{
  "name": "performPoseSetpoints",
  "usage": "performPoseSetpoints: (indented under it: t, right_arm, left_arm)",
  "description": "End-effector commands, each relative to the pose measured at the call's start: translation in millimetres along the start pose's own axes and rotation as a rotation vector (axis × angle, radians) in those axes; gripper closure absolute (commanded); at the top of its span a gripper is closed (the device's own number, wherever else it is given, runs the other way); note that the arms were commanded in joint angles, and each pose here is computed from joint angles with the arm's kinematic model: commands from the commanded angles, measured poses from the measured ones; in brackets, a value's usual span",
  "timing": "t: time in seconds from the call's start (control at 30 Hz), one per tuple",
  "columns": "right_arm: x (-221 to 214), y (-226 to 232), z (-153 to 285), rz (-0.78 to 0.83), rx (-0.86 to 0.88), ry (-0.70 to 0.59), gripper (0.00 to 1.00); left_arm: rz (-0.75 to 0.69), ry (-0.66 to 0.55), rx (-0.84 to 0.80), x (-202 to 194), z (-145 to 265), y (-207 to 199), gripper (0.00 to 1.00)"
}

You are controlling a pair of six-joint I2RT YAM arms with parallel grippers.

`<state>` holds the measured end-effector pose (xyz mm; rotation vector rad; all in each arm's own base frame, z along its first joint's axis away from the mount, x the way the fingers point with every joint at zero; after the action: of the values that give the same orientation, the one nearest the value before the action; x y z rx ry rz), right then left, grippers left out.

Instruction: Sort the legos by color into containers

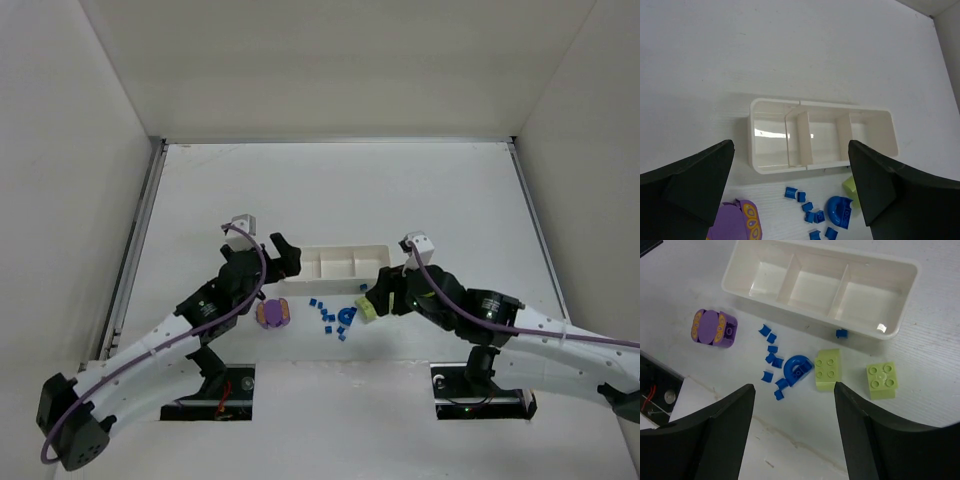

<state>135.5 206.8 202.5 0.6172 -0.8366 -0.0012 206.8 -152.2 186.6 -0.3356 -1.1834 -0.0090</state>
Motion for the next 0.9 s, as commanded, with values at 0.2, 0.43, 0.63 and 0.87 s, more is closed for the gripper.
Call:
performPoseSetpoints:
  t: [0.2,0.43,0.63,0.87]
  right_arm:
    - [-2,-3,-16,0.076,0.004,-0.008,0.66]
    - [-11,-14,-36,0.114,-0.071,0.03,0.83]
    - [-25,-14,-58,0.171,-0.08,0.077,0.43]
    - [-40,-22,-81,0.18,-0.105,0.144,0.45]
  left_arm:
    - [0.023,-0.174,-0.042,50,-27,-30,0.0]
    - [-0.008,-0.21,-0.041,59,-55,-39,0.0]
    - [0.042,-0.302,-0.225,48,-38,-39,0.49]
    - [0.023,-0.249,-0.251,30,-48,-42,0.58]
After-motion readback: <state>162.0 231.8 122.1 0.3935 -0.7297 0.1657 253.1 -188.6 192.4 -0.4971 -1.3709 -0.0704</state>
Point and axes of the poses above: each gripper's point midway between its finger pads, its own z axis back along the fingers, its own y axis along the line the jaws close on, x = y × z, the point moved 4 cm from there along z, back along the fingers, and after that the axes turned 14 degrees about -z, right-handed, at the moved point
